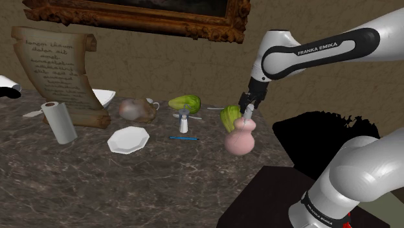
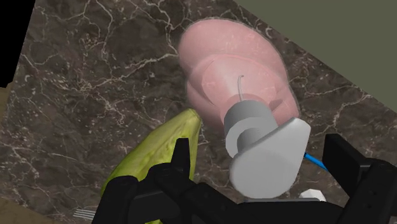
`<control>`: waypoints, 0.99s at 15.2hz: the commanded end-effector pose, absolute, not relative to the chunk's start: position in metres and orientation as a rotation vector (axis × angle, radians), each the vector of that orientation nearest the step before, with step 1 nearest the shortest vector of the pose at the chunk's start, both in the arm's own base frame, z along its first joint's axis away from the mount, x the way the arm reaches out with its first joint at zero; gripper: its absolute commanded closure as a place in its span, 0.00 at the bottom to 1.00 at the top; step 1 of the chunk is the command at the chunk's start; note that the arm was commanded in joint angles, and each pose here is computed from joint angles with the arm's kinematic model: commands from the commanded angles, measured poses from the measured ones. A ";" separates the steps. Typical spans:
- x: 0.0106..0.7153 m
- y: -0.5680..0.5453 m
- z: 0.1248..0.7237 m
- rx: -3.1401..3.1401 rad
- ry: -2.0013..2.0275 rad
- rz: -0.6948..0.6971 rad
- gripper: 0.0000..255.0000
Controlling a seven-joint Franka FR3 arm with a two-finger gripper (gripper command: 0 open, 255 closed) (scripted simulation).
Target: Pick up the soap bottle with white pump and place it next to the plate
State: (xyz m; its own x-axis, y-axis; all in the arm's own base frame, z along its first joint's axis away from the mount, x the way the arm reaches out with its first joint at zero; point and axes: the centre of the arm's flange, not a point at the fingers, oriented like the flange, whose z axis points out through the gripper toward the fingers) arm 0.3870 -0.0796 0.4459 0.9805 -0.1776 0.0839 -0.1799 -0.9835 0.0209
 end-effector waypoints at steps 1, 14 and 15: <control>0.387 -0.080 0.444 3.098 -0.280 0.128 0.00; 0.387 -0.080 0.444 3.098 -0.280 0.128 1.00; 0.387 -0.080 0.444 3.098 -0.280 0.128 1.00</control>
